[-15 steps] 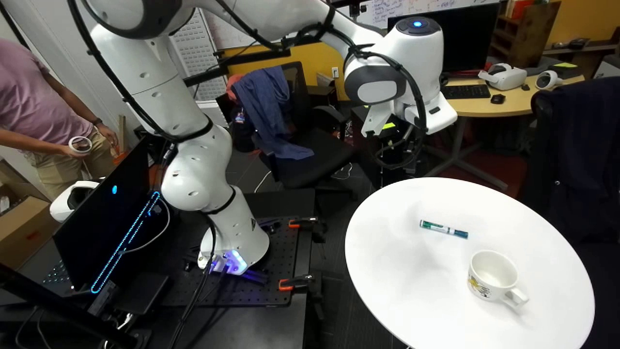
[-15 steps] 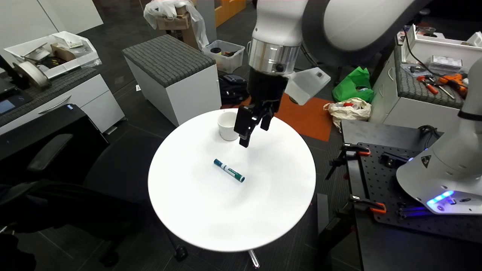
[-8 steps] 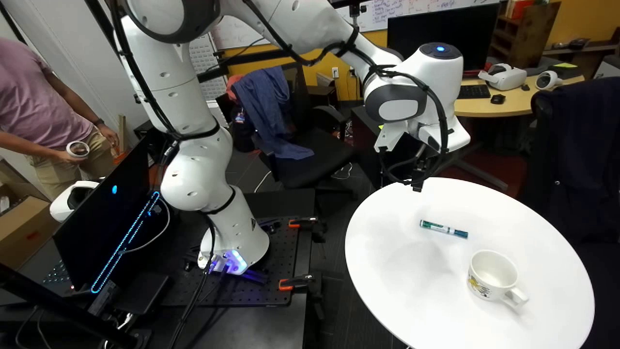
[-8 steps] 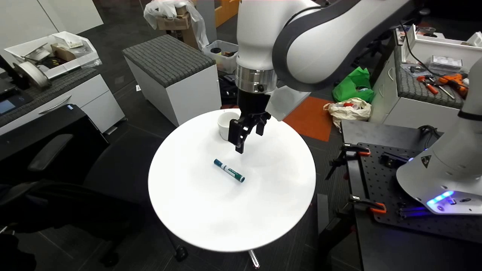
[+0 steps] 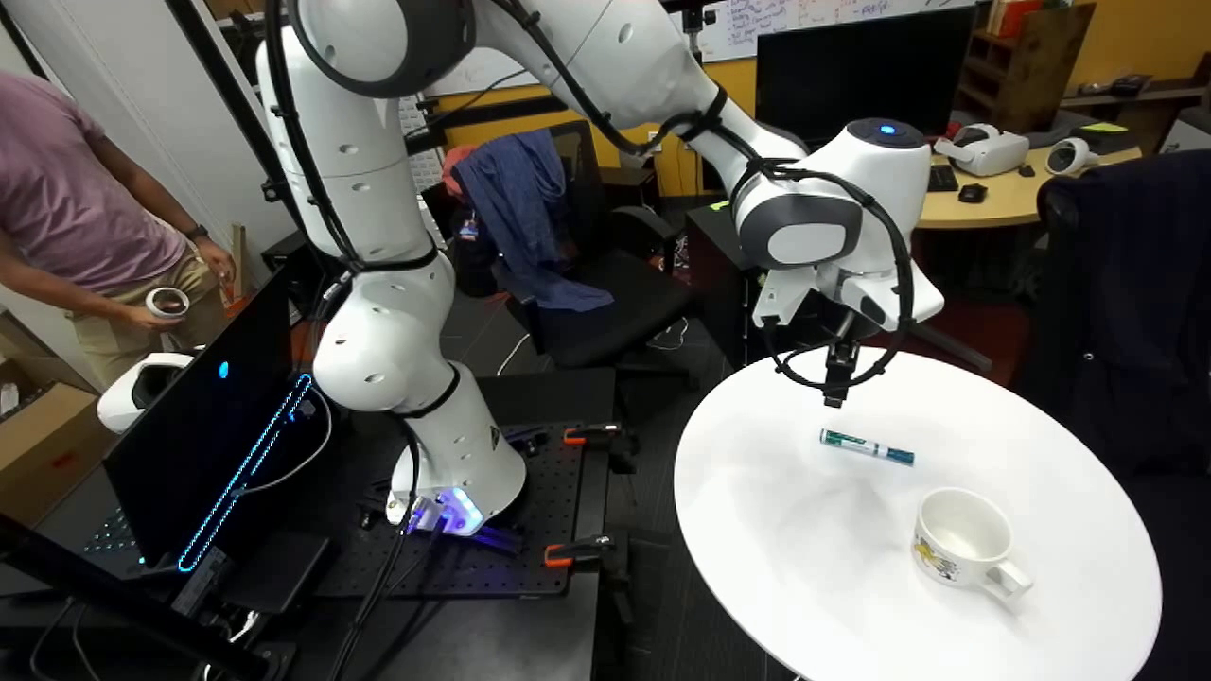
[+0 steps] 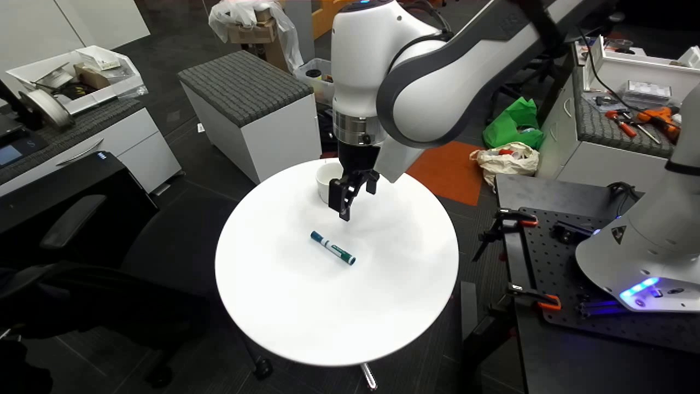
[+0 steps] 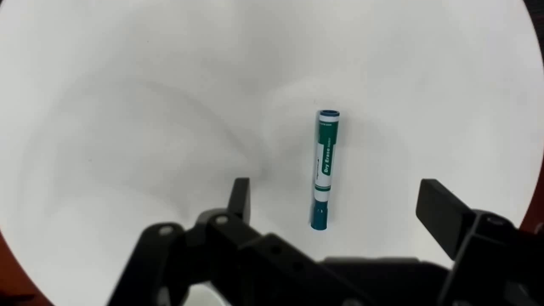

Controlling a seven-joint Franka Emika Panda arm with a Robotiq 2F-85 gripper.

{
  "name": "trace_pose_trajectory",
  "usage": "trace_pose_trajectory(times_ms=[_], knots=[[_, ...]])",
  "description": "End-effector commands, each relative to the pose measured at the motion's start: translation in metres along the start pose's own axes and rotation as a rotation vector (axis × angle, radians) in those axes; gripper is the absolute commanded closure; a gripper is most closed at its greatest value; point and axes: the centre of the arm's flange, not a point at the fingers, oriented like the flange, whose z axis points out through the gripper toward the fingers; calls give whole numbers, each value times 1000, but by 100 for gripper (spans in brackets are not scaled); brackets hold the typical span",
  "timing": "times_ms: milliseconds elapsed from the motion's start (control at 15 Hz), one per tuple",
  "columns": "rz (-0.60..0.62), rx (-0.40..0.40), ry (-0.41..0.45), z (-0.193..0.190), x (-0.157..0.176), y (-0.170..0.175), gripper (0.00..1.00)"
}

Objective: Pick the marker then put it back on the table

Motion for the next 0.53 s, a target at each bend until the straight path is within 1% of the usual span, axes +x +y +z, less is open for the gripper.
trace_pose_trajectory(times_ms=[0, 133, 200, 267, 467], knots=[[25, -27, 30, 15, 24, -10, 0], [37, -36, 27, 19, 32, -12, 0], [40, -38, 20, 15, 29, -14, 0], [16, -25, 10, 18, 20, -5, 0], [15, -24, 13, 19, 24, -8, 0]])
